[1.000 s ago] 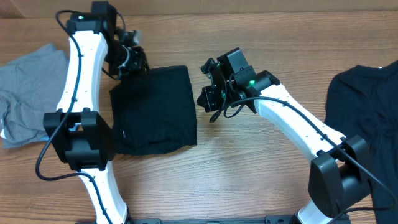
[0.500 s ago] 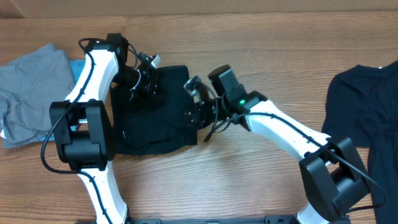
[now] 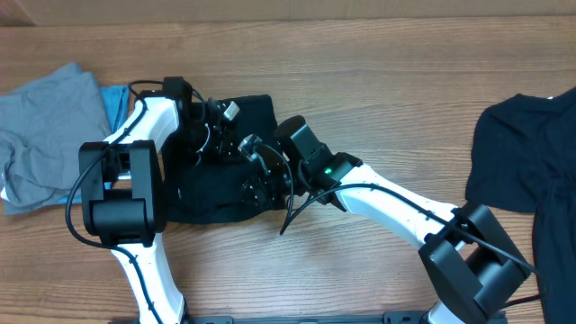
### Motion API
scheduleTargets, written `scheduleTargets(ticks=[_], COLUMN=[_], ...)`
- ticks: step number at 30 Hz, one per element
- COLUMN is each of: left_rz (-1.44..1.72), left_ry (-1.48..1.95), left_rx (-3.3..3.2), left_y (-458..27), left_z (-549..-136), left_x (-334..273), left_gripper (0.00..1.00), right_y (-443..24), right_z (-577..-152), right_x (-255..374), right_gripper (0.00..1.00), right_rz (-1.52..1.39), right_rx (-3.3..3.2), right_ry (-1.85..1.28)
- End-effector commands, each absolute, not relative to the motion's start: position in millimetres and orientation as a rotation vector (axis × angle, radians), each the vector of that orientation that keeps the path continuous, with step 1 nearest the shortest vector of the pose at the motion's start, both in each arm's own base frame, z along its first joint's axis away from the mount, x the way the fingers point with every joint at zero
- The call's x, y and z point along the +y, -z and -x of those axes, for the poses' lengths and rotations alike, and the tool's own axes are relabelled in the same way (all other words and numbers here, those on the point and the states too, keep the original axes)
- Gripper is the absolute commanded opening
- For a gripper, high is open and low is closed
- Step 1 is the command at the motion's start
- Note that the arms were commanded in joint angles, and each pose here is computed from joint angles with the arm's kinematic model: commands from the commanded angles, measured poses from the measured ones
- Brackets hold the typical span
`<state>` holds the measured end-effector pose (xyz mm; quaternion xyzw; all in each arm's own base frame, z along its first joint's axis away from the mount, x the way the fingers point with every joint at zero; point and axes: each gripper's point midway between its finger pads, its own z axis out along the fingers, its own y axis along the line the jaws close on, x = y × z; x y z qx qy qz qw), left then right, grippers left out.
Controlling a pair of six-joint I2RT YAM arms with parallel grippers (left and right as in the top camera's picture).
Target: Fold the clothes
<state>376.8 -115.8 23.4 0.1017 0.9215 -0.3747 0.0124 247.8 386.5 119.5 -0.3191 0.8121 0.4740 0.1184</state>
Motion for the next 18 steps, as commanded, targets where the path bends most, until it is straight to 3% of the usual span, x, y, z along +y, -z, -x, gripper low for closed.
scheduleTargets(ticks=[1, 9, 18], left_rz=[-0.298, -0.285, -0.288], left_ry=[1.188, 1.135, 1.088], left_rx=[2.867, 2.877, 2.876], left_y=[-21, -2, 20], left_z=[-369, -365, -357], left_x=[-116, -112, -109], left_gripper=[0.04, 0.04, 0.08], right_y=[-96, -44, -19], right_z=[-249, -255, -239], right_x=[391, 391, 400], right_gripper=[0.04, 0.04, 0.04], right_rz=[0.925, 0.806, 0.719], right_rx=[2.415, 2.572, 2.69], right_ry=[-1.328, -1.284, -1.32])
